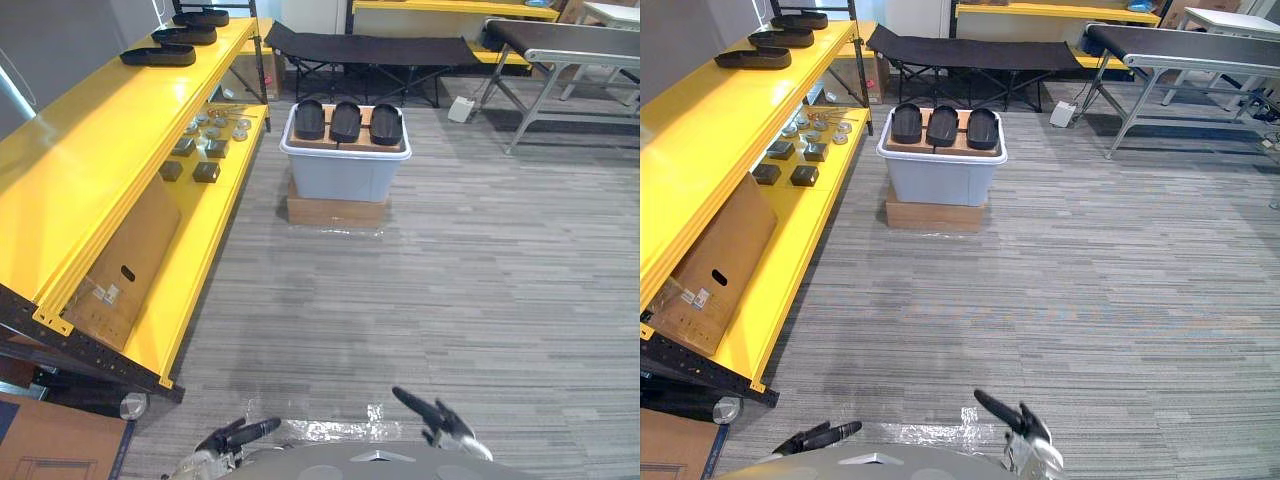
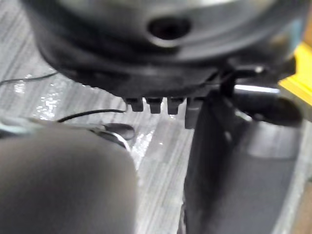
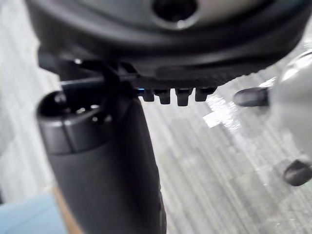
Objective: Walk over and take three plastic housings, then place them on the shelf
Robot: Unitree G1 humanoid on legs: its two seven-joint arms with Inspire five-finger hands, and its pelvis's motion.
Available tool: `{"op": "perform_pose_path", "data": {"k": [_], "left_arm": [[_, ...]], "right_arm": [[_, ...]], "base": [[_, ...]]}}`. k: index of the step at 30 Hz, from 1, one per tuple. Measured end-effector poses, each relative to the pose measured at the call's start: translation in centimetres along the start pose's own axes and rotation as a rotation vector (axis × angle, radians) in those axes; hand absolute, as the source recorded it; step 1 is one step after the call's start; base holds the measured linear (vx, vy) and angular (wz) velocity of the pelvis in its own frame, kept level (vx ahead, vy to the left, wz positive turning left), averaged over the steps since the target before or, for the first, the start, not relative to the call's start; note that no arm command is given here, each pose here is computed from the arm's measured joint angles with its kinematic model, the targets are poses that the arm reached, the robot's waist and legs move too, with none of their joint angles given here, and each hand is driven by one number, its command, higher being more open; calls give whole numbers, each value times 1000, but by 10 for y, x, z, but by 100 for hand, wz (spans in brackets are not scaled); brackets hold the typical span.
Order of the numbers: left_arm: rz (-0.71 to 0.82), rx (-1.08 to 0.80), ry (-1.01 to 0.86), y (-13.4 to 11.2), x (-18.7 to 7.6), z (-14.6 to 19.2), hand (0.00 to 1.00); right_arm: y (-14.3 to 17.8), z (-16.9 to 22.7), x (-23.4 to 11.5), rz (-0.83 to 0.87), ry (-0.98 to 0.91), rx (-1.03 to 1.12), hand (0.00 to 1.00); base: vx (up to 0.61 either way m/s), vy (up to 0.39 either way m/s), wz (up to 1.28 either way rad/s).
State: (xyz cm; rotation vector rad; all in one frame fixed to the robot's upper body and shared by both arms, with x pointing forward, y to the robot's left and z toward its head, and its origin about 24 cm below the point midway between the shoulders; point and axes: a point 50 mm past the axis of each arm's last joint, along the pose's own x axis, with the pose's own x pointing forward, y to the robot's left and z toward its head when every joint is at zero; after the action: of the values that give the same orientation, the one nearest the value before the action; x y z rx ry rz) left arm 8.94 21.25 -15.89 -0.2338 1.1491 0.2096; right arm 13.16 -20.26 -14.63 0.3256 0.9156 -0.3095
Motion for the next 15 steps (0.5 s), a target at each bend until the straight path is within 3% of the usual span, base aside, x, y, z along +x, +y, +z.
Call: {"op": "perform_pose_path", "data": {"k": [2, 7, 15], "left_arm": [[-50, 8, -71, -14, 3, 22, 100], [-133, 7, -178, -36, 4, 55, 100], [-127, 19, -219, -36, 3, 56, 100]], "right_arm": [[19, 29, 6, 79, -88, -53, 100], [32, 47, 10, 148, -136, -107, 100], [26, 38, 9, 122, -113, -117, 100]], "base": [[0, 0, 0], [6, 3, 0], [23, 8, -5]]}}
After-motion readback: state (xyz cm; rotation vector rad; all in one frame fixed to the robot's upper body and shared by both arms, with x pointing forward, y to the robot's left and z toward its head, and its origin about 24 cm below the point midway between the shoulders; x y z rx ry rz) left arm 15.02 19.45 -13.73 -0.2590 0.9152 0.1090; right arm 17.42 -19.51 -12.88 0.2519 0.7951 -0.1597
